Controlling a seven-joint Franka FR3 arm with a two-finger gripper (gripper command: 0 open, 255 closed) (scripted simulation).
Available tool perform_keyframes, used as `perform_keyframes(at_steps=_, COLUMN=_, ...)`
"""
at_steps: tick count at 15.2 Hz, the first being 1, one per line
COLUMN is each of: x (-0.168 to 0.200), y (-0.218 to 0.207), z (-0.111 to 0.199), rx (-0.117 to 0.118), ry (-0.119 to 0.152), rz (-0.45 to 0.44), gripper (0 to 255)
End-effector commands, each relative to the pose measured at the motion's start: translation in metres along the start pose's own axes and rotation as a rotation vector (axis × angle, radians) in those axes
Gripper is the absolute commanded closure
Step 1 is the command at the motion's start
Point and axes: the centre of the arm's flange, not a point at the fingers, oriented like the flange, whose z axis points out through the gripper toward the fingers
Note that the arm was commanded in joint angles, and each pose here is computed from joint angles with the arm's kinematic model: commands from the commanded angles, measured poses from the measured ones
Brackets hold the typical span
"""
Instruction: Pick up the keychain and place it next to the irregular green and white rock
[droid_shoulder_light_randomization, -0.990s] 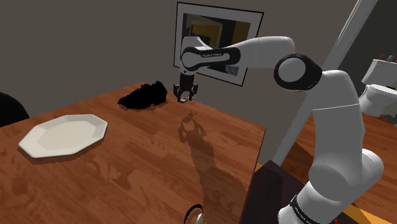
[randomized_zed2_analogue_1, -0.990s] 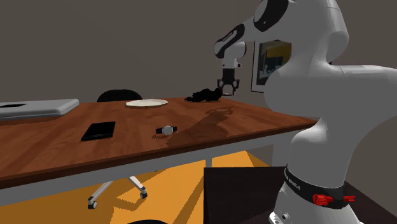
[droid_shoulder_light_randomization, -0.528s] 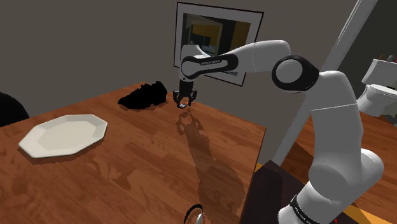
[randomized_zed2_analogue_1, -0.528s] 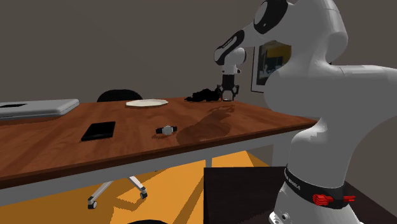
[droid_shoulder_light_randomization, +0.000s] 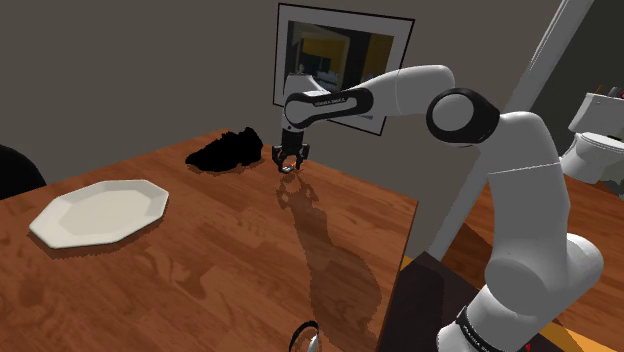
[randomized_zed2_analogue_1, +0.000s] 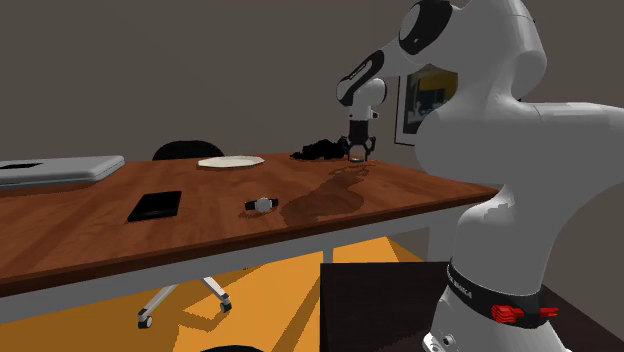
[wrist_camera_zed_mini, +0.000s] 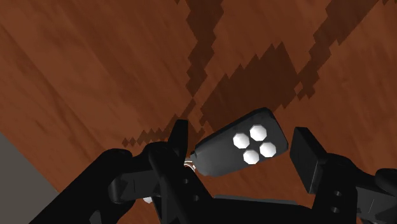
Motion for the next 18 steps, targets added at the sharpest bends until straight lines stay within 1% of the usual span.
perform_keyframes(at_steps=1, x=0.000, y=0.000, z=0.000, rx=0.000, ry=0.000, rz=0.000, gripper=255)
perform_keyframes(at_steps=2, x=0.000, y=0.000, z=0.000, rx=0.000, ry=0.000, rz=0.000, gripper=0)
perform_keyframes(at_steps=7, x=0.000, y=0.000, z=0.000, rx=0.000, ry=0.000, rz=0.000, gripper=0)
perform_keyframes(at_steps=11, x=0.000, y=0.000, z=-0.050, rx=0.000, ry=0.000, rz=0.000, gripper=0)
perform_keyframes(at_steps=18, x=0.000, y=0.000, z=-0.050, rx=0.000, ry=0.000, rz=0.000, gripper=0)
